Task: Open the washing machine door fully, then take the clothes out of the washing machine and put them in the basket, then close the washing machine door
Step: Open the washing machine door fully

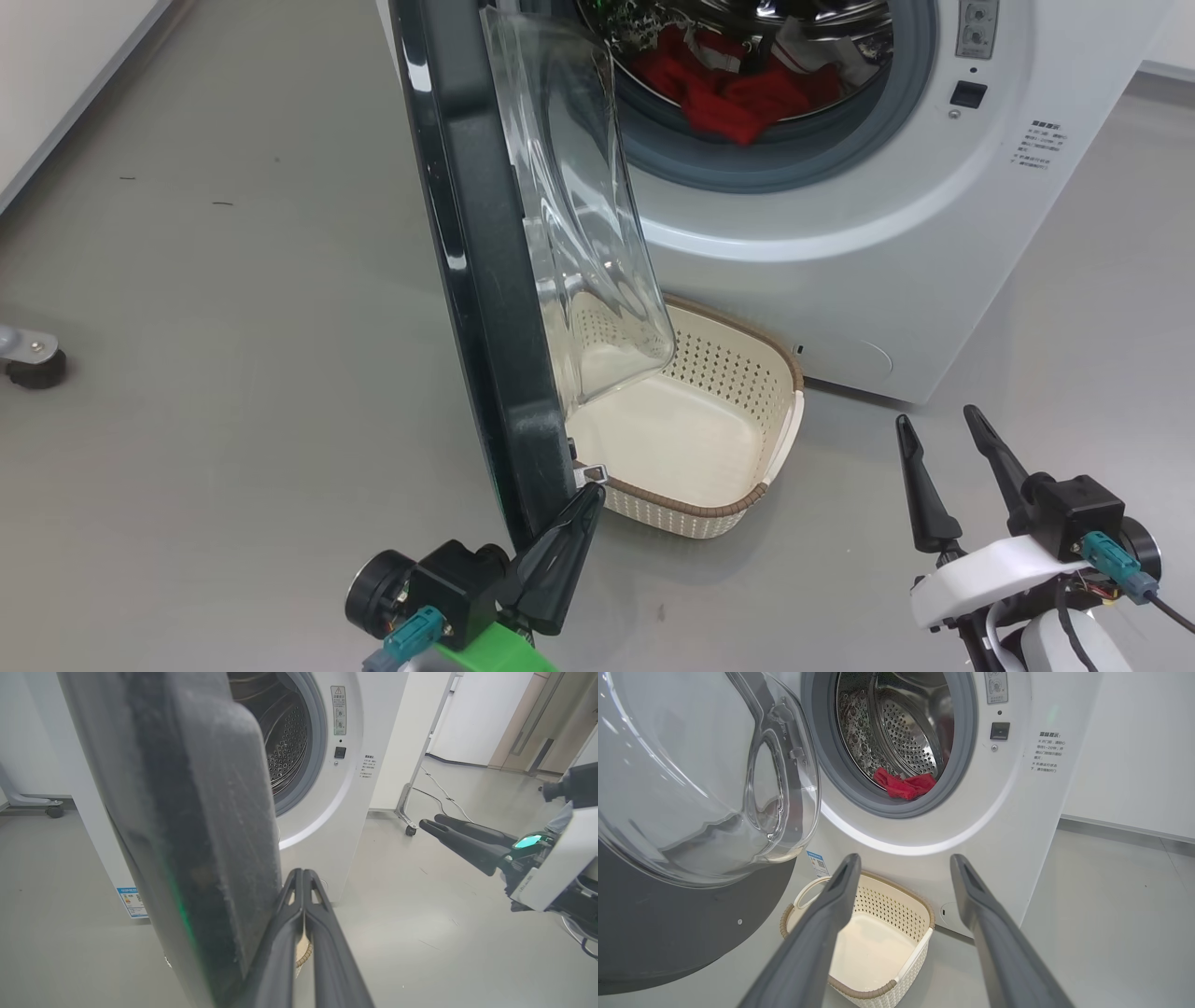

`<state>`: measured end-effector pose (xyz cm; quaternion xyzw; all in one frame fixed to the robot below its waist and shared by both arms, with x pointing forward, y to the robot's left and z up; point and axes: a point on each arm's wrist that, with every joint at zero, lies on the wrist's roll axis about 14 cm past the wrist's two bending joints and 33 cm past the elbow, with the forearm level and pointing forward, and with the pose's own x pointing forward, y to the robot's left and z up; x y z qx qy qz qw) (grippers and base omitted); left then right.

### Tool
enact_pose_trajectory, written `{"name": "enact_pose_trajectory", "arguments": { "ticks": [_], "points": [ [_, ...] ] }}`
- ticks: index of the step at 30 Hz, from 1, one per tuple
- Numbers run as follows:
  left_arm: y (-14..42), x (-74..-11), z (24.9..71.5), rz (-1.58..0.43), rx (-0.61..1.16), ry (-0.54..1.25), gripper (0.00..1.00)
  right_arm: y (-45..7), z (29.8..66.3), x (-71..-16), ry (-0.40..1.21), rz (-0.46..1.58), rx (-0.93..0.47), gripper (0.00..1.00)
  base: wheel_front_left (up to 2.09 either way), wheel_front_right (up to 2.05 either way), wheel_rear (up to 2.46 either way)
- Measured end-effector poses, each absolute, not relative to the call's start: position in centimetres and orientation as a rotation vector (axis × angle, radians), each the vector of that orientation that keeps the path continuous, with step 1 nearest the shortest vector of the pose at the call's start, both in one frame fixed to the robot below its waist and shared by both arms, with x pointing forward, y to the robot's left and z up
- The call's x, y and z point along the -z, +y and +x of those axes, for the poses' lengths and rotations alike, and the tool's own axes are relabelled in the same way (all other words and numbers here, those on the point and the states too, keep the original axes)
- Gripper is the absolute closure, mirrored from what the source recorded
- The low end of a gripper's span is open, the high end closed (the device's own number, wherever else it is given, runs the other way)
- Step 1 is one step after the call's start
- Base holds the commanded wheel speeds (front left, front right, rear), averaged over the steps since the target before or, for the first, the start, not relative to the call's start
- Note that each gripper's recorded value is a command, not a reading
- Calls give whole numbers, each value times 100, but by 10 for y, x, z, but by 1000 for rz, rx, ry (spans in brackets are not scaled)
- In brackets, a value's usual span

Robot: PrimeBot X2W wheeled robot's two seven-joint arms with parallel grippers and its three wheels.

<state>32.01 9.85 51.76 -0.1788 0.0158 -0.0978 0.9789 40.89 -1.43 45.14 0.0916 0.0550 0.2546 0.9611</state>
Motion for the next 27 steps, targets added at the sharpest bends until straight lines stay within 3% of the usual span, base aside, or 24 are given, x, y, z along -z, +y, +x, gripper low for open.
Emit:
{"name": "enact_pose_trajectory", "arguments": {
  "ticks": [27],
  "points": [
    [148, -516, 303, -345, -2, -11, 100, 18, 413, -455, 105, 180, -598, 0, 0, 0, 0]
  ]
}}
